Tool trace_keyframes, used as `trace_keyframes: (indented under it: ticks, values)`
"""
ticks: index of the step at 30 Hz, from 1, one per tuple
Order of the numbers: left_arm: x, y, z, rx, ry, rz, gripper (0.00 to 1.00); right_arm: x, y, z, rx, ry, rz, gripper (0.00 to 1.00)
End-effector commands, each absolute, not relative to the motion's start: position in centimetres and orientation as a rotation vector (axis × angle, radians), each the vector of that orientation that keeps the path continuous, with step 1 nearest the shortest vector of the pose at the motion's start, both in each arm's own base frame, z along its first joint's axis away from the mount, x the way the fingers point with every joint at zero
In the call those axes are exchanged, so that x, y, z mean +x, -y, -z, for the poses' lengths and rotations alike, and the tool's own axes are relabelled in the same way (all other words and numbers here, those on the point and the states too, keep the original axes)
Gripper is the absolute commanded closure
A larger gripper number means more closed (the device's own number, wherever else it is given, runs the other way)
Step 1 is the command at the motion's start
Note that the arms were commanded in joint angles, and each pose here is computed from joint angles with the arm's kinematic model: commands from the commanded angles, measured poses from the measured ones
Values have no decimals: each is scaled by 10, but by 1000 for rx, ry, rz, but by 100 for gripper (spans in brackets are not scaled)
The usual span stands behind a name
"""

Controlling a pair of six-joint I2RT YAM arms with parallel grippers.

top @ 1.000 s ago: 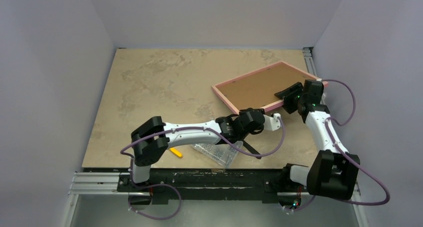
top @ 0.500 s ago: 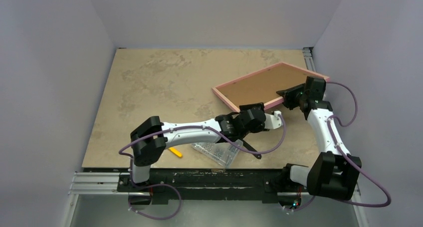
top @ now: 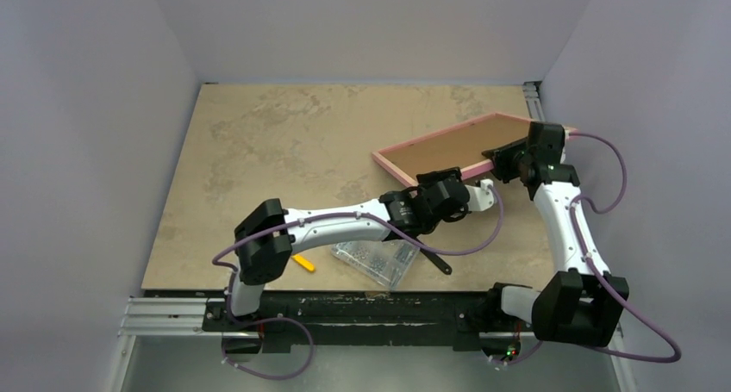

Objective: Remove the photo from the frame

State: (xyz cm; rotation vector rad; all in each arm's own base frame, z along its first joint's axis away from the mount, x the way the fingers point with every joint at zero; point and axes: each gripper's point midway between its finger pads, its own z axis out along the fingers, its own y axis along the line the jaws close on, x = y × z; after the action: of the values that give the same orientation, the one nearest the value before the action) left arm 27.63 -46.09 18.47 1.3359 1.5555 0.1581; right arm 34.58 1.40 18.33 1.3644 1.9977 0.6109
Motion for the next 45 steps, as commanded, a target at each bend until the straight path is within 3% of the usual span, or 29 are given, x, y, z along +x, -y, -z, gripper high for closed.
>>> trace_keyframes:
  ticks: [1, 3, 5, 9, 12, 23, 29, 34, 39, 42, 45]
  values:
    - [283, 457, -194, 1381, -1576, -120, 71, 330, -3, -205, 1157, -2050, -432, 100]
    - [280, 455, -201, 1389, -1581, -96, 88, 331, -4, -213, 1090, -2056, -419, 93]
    - [276, 451, -205, 1410, -1612, -64, 100, 334, -7, -228, 988, -2060, -417, 78]
    - [274, 444, -230, 1379, -1655, 15, 100, 336, -12, -268, 762, -2059, -373, 39]
    - [277, 435, -250, 1353, -1697, 66, 100, 331, -11, -299, 636, -2050, -324, 27]
    - [268, 429, -320, 1327, -1786, 496, 100, 290, 3, -424, 549, -1807, -263, 21]
    - [286, 423, -325, 1262, -1870, 624, 100, 280, -1, -419, 534, -1795, -279, 21]
    - [294, 427, -298, 1152, -1927, 640, 99, 291, -9, -330, 653, -1909, -348, 15]
    - [299, 418, -274, 1019, -1989, 716, 71, 298, -21, -230, 830, -2056, -428, 15]
    - [301, 413, -257, 1011, -1982, 696, 63, 292, -12, -169, 1016, -2142, -346, 13]
    - [296, 423, -245, 1012, -1925, 780, 48, 293, -26, -121, 1118, -2218, -421, 13]
